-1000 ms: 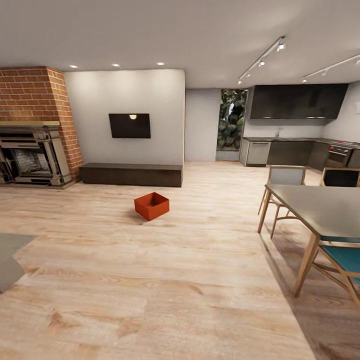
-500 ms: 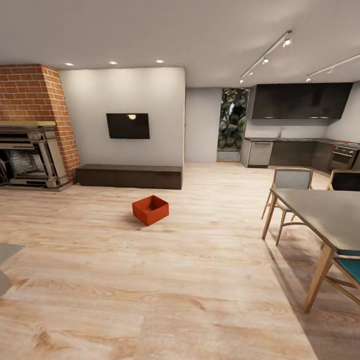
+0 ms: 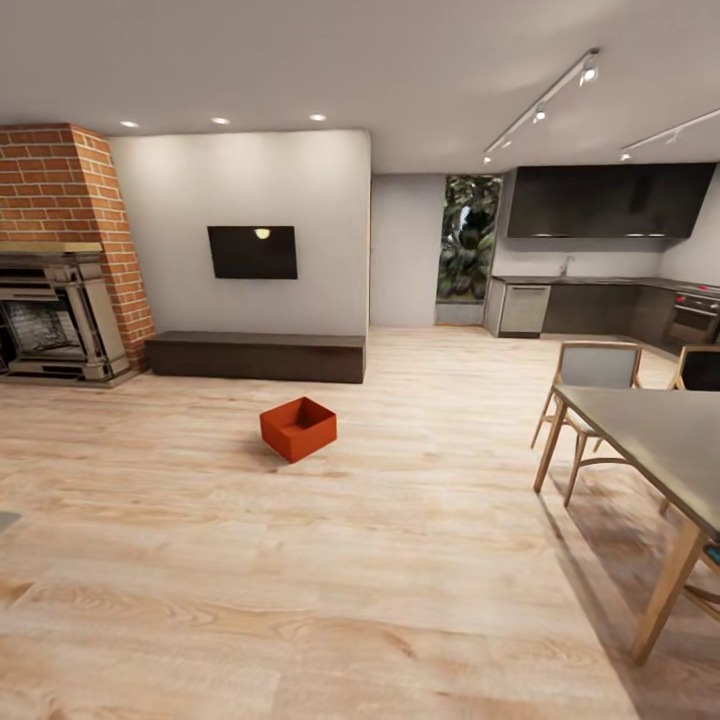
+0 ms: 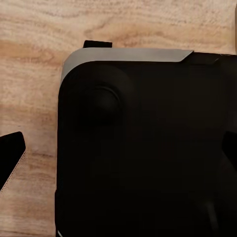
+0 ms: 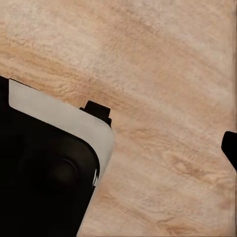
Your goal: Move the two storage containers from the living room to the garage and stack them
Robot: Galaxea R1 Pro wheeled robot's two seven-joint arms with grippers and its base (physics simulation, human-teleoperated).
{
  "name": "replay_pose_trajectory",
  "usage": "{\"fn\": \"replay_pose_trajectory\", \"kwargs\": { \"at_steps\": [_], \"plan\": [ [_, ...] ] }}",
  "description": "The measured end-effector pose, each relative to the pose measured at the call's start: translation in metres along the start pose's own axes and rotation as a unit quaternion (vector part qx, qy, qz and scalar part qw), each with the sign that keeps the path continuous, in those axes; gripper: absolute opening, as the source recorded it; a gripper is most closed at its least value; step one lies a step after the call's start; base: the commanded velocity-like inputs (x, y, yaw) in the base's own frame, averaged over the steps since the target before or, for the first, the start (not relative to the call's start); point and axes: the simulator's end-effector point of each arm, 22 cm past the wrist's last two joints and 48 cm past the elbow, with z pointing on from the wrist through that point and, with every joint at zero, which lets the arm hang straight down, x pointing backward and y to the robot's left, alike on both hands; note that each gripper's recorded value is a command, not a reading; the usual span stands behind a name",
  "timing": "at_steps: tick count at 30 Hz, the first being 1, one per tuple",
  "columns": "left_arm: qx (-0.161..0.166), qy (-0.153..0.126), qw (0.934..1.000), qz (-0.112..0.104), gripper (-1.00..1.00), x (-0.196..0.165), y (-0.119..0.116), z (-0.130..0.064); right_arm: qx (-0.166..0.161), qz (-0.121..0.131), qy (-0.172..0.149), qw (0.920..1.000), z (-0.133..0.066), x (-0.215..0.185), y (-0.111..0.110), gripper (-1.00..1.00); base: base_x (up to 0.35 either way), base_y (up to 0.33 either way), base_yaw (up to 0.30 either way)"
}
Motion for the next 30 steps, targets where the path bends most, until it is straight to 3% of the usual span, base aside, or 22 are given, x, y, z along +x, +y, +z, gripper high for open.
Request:
{"fn": "replay_pose_trajectory", "kwargs": {
  "at_steps": [18, 30],
  "plan": [
    [0.000, 0.000, 1.0000, 0.000, 1.00, 0.0000, 0.0000, 0.0000, 0.002, 0.001, 0.003, 1.0000, -0.0001, 0.0016, -0.0015, 1.00, 0.319, 0.000, 0.000],
    [0.000, 0.000, 1.0000, 0.000, 1.00, 0.0000, 0.0000, 0.0000, 0.002, 0.000, 0.003, 1.0000, 0.0000, 0.0014, -0.0012, 1.00, 0.319, 0.000, -0.090]
  ]
}}
